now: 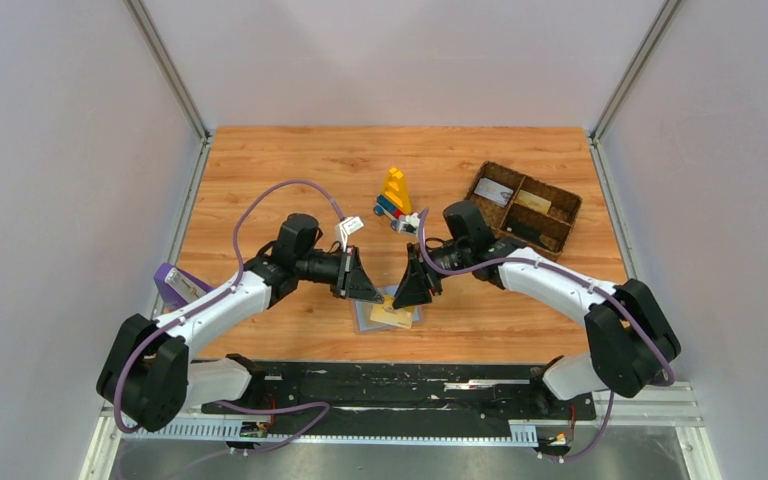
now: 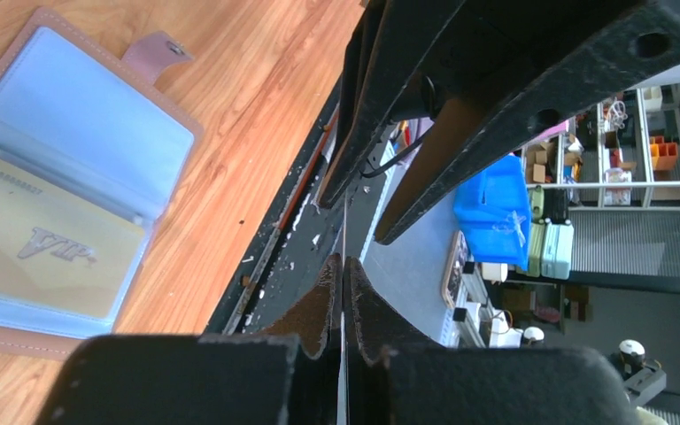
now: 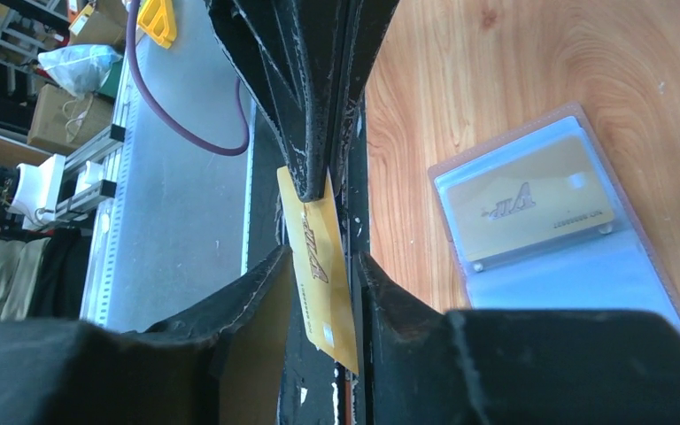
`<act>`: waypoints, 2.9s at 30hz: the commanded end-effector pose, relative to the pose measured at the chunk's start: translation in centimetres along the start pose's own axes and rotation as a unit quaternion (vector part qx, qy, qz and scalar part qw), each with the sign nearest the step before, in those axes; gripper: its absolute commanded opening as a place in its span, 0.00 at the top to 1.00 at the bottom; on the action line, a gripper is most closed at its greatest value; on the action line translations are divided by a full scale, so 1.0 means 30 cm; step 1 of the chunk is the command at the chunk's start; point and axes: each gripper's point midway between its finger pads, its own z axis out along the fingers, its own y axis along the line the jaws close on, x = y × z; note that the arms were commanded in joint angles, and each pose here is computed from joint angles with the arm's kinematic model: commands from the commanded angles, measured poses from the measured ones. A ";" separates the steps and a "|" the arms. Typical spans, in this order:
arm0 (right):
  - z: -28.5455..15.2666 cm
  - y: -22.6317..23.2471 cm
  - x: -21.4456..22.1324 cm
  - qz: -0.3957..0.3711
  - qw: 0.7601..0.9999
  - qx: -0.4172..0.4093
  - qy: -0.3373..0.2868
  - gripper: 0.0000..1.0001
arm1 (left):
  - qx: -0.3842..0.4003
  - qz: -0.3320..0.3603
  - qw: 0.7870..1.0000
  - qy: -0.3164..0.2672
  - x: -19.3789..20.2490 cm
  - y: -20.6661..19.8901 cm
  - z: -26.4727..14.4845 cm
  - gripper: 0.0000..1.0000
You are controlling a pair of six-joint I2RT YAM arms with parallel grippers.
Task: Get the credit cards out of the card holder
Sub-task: Remove the credit card from the card holder, then place the credit card in the storage box.
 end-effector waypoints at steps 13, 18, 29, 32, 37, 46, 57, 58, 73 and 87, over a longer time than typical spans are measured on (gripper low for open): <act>0.000 0.017 -0.092 0.012 0.998 0.023 -0.053 1.00 | -0.017 0.041 0.998 -0.033 -0.113 -0.034 -0.009 0.49; -0.030 0.019 -0.181 0.048 0.988 0.070 -0.128 1.00 | -0.040 0.020 0.995 -0.086 -0.164 -0.005 -0.030 0.36; -0.168 0.006 -0.332 0.143 0.915 0.154 -0.345 1.00 | 0.013 0.022 0.987 -0.162 -0.226 -0.067 -0.059 0.29; -0.212 0.015 -0.359 0.167 0.885 0.164 -0.403 1.00 | 0.027 0.025 0.985 -0.169 -0.234 -0.084 -0.060 0.29; -0.222 0.024 -0.366 0.197 0.854 0.169 -0.450 1.00 | 0.066 0.028 0.980 -0.186 -0.255 -0.119 -0.058 0.30; -0.241 0.009 -0.382 0.232 0.805 0.171 -0.520 1.00 | 0.093 0.018 0.978 -0.183 -0.270 -0.129 -0.030 0.33; -0.181 0.013 -0.368 0.235 0.819 0.142 -0.503 0.98 | 0.132 0.006 0.976 -0.173 -0.263 -0.140 -0.008 0.76; -0.173 0.019 -0.362 0.229 0.825 0.138 -0.497 0.94 | 0.132 0.005 0.976 -0.172 -0.261 -0.138 -0.007 0.81; -0.255 0.029 -0.245 0.107 0.932 0.155 -0.311 0.52 | 0.133 0.005 0.984 -0.117 -0.183 -0.116 0.004 1.00; -0.332 0.061 -0.261 0.065 0.984 0.053 -0.155 0.61 | 0.090 0.041 0.995 -0.015 -0.078 -0.132 -0.018 1.00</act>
